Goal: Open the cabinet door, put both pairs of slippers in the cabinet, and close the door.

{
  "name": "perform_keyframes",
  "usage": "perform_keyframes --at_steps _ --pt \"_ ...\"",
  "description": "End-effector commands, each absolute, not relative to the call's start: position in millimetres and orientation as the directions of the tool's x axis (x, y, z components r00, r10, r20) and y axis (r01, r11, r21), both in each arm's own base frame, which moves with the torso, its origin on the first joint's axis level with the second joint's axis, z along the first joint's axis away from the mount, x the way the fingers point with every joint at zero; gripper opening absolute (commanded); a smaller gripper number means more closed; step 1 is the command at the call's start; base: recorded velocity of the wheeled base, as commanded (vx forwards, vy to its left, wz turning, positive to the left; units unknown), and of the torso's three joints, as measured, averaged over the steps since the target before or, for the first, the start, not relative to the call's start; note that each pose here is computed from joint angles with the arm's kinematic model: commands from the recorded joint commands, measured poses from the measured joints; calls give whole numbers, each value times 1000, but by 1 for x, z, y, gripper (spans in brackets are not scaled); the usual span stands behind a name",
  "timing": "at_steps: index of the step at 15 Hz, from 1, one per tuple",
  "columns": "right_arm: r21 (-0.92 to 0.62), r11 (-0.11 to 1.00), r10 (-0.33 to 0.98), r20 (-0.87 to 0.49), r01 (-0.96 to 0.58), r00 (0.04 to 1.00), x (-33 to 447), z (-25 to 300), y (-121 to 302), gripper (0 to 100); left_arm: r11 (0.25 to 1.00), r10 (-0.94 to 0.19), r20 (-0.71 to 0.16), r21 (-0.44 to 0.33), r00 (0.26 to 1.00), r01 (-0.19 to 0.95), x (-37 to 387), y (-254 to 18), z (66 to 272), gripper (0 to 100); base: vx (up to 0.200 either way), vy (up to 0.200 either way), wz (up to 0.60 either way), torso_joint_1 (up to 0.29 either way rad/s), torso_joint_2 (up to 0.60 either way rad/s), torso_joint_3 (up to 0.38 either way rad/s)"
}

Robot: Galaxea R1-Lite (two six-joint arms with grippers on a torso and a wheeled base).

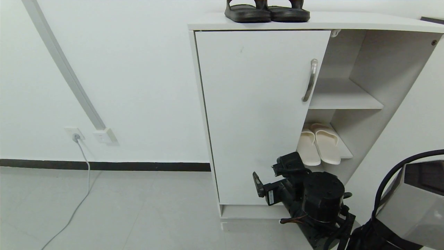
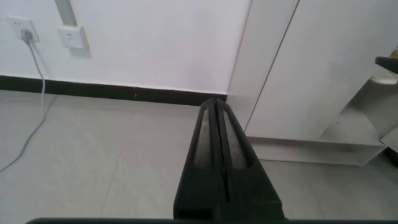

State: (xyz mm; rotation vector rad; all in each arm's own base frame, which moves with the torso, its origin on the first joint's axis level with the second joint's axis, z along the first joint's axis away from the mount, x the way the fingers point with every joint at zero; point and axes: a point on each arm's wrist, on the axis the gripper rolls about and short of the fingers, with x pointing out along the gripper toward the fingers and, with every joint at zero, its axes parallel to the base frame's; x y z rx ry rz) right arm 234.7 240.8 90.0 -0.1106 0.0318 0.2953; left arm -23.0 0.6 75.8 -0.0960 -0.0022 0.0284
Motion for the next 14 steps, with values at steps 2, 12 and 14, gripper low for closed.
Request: perform_keyframes --at_steps 2,12,14 --pt "-108 949 291 -53 -295 955 234 88 241 100 995 29 0 -96 1000 -29 -23 1 76 0 0 0 0 0 0 0" --pt "-107 950 291 -51 -295 955 235 88 242 100 995 29 0 -96 1000 -29 -23 1 76 0 0 0 0 4 -68 -103" --pt "-108 949 291 -53 -295 955 235 88 242 100 995 29 0 -96 1000 -29 -23 1 76 0 0 0 0 51 -508 -371"
